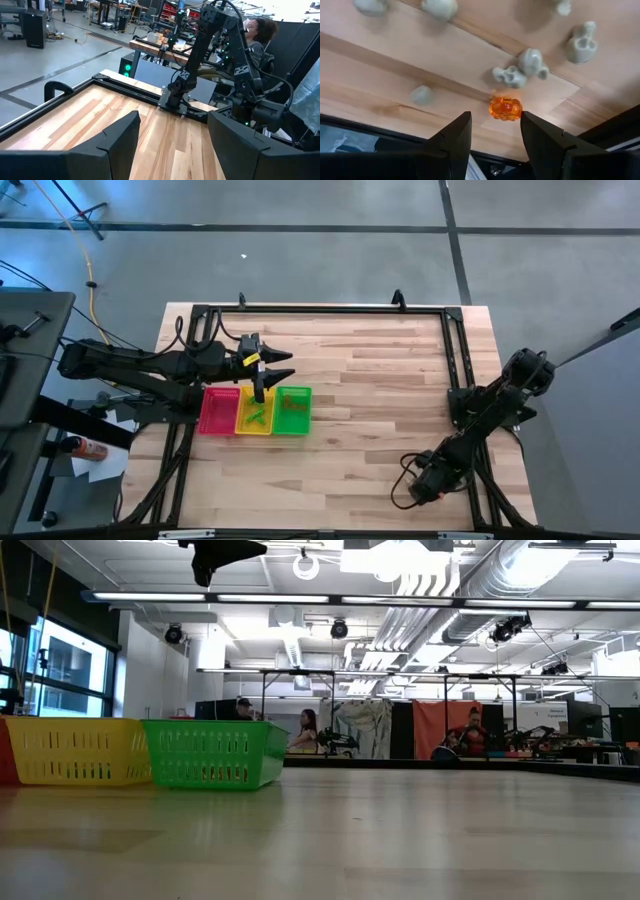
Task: Sort Halloween decoration
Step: Put the orange pumpkin toy into the green bin
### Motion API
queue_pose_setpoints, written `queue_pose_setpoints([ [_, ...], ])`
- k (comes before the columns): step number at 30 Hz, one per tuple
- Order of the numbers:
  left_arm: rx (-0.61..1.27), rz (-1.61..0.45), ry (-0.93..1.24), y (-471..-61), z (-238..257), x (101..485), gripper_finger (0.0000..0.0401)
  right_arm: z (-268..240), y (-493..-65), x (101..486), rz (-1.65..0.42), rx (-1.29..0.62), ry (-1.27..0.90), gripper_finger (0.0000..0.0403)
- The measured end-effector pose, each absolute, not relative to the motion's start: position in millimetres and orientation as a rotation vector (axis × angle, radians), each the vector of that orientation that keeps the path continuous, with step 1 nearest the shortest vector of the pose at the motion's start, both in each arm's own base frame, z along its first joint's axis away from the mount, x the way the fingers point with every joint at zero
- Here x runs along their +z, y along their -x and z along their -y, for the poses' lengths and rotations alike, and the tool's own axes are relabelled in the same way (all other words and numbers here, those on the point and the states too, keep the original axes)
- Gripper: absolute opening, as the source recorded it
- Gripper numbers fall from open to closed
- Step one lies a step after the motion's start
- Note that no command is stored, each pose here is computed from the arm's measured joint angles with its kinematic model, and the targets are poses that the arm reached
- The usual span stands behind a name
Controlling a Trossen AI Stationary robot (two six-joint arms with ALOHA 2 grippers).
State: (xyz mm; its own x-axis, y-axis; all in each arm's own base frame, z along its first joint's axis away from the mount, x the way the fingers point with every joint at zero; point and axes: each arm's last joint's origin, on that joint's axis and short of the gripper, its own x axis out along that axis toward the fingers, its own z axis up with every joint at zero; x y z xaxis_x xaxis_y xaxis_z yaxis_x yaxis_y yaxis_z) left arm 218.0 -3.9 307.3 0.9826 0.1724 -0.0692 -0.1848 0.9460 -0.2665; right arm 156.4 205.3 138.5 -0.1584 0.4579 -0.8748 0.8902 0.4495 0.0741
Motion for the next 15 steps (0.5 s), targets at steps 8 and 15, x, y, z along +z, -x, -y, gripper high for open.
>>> queue_pose_setpoints([
  [8, 0.182, -0.045, 0.276, -218.0, 3.9, 307.3, 0.0225, -203.1, -154.6, 137.7, -1.79, -0.627, -1.136, 0.0165],
  [15, 0.182, -0.049, 0.275, -217.9, 3.9, 307.0, 0.0225, -204.6, -155.9, 138.1, -1.783, -0.629, -1.164, 0.0165],
])
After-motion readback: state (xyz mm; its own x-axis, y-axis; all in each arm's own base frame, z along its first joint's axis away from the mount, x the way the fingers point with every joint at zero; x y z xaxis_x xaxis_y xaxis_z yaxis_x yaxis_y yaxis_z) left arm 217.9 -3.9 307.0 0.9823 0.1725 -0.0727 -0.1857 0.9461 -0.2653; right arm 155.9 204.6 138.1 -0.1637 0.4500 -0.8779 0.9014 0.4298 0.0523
